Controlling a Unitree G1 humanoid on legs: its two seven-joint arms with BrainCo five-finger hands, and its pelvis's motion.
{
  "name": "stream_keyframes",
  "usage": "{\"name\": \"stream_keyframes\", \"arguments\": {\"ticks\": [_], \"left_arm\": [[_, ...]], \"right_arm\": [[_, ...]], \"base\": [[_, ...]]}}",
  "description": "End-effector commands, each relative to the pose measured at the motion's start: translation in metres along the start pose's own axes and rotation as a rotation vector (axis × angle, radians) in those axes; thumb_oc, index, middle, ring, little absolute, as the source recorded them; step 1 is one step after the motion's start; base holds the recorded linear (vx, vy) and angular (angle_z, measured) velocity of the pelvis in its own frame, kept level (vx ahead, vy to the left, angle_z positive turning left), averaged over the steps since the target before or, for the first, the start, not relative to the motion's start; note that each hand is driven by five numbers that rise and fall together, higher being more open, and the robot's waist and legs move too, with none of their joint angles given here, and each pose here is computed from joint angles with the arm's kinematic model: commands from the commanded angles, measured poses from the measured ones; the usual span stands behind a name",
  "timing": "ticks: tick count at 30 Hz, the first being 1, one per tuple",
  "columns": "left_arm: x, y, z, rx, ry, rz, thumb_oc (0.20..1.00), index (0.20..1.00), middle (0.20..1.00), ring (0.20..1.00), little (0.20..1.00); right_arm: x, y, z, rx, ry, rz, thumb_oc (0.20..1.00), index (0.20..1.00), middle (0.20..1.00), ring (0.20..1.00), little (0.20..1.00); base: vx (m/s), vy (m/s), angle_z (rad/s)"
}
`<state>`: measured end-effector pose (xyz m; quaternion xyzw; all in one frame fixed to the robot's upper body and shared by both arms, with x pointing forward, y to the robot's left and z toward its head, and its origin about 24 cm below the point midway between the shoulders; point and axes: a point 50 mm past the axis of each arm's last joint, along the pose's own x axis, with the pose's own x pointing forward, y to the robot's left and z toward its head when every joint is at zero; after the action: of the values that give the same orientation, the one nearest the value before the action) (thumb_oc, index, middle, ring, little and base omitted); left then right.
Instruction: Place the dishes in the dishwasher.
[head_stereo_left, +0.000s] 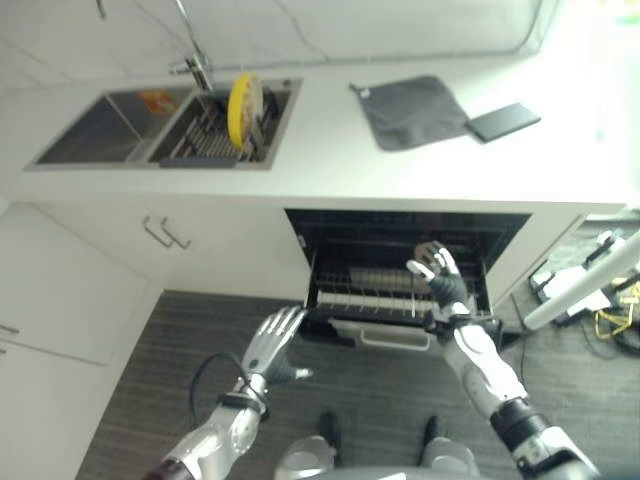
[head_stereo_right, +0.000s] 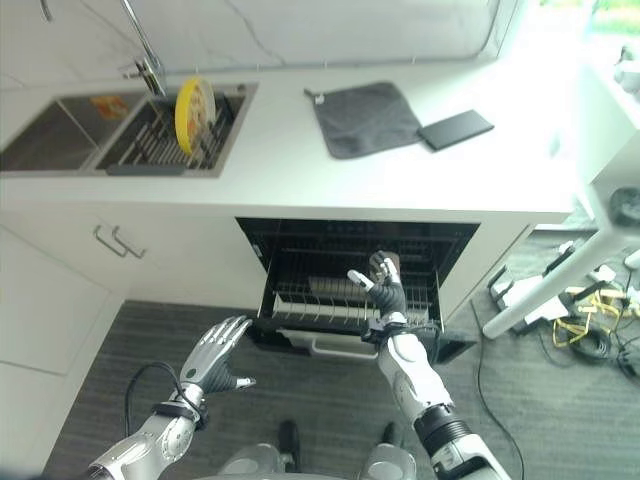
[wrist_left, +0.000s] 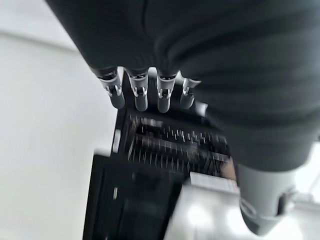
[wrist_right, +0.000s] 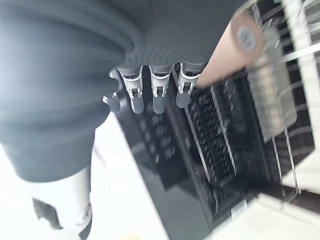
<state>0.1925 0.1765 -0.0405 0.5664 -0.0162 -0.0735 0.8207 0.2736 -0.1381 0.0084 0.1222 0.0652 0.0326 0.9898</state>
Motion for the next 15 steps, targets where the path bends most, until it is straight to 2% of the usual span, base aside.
{"name": "stream_keyframes", "arguments": {"ticks": [1,2,3,6,8,13,15], "left_arm": [[0.024,0.029,-0.001,-0.205,0.019,0.201,1.0,1.0,1.0,1.0,1.0],[0.026,0.03,-0.002,-0.272,0.04,0.207,1.0,1.0,1.0,1.0,1.0],[0.028,0.032,0.0,-0.442,0.056,0.206,1.0,1.0,1.0,1.0,1.0],[0.03,0.039,0.005,-0.766,0.04,0.21,1.0,1.0,1.0,1.0,1.0],[0.03,0.046,0.01,-0.915,0.0,0.2,1.0,1.0,1.0,1.0,1.0],[0.024,0.073,0.01,-1.237,-0.18,0.181,1.0,1.0,1.0,1.0,1.0],[0.024,0.08,0.006,-1.295,-0.196,0.208,1.0,1.0,1.0,1.0,1.0]], "right_arm": [[0.009,0.027,0.051,0.065,-0.237,0.292,1.0,1.0,1.0,1.0,1.0],[0.004,0.029,0.051,0.078,-0.248,0.345,1.0,1.0,1.0,1.0,1.0],[-0.006,0.029,0.054,0.096,-0.266,0.406,1.0,1.0,1.0,1.0,1.0],[-0.017,0.026,0.058,0.115,-0.284,0.484,1.0,1.0,1.0,1.0,1.0],[-0.024,0.023,0.058,0.144,-0.285,0.513,1.0,1.0,1.0,1.0,1.0],[-0.037,-0.005,0.057,0.161,-0.307,0.431,1.0,1.0,1.0,1.0,1.0],[-0.038,-0.009,0.058,0.168,-0.316,0.423,1.0,1.0,1.0,1.0,1.0]], "base": [[0.01,-0.026,0.14],[0.01,-0.023,0.14],[0.01,-0.024,0.12],[0.0,-0.017,0.1],[-0.01,-0.03,0.12],[0.01,-0.064,0.08],[0.03,-0.052,0.03]]}}
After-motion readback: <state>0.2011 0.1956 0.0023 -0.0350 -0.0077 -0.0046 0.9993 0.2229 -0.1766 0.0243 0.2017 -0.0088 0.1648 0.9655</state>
